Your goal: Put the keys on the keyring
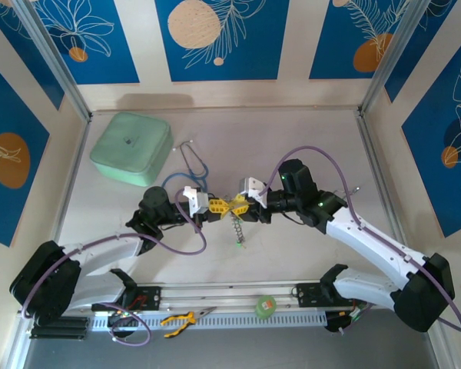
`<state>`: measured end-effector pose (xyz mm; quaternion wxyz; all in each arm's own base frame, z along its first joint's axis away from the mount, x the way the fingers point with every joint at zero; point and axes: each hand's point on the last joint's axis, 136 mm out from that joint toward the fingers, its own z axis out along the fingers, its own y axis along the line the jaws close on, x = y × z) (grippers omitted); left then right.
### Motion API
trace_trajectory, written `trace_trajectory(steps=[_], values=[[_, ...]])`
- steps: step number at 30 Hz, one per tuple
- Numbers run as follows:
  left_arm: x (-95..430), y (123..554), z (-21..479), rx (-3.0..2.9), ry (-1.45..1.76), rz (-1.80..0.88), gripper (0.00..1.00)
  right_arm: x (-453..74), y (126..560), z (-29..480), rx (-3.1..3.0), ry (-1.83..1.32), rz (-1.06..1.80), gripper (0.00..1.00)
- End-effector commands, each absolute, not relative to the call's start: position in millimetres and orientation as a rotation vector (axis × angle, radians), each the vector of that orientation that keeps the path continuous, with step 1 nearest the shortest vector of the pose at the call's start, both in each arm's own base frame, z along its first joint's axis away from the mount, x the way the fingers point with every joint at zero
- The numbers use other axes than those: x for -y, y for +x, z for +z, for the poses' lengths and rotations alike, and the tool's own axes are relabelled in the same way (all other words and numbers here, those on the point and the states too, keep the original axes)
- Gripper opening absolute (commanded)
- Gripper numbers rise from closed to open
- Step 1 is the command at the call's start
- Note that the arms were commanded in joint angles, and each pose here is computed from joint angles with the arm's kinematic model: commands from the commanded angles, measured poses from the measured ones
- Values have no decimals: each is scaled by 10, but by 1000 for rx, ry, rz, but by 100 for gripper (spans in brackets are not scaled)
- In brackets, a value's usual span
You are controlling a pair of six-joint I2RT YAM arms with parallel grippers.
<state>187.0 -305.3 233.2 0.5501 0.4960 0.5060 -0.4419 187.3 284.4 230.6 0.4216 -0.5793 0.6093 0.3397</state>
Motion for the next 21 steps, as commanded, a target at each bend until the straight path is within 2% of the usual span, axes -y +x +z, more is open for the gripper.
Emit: trace_trajectory(steps=[1, 7, 10, 11, 12, 14, 15, 21], values=[[3076, 1786, 2454, -1119, 1189, -1072, 0, -2885, 1859, 2277, -1500, -1476, 859, 27], [3078, 1791, 2487, -1112, 1175, -1080, 0, -2930, 1850, 2283, -1485, -1496, 877, 14], [3081, 1791, 2491, -1112, 1167, -1090, 0, -2943, 1841, 2320, -1472, -1504, 886, 1], [3080, 1804, 2486, -1121, 1162, -1086, 0, -2942, 1837, 2336, -1472, -1510, 886, 0], [3072, 1834, 2475, -1138, 1149, -1074, 3, -2934, 1830, 2341, -1478, -1517, 884, 0], [3052, 1871, 2450, -1168, 1139, -1042, 26, -2910, 1838, 2356, -1495, -1534, 854, 0], [3039, 1891, 2424, -1189, 1142, -1019, 32, -2885, 1839, 2336, -1514, -1553, 830, 0], [2991, 1957, 2234, -1323, 1244, -893, 32, -2754, 1828, 2211, -1594, -1734, 623, 0]])
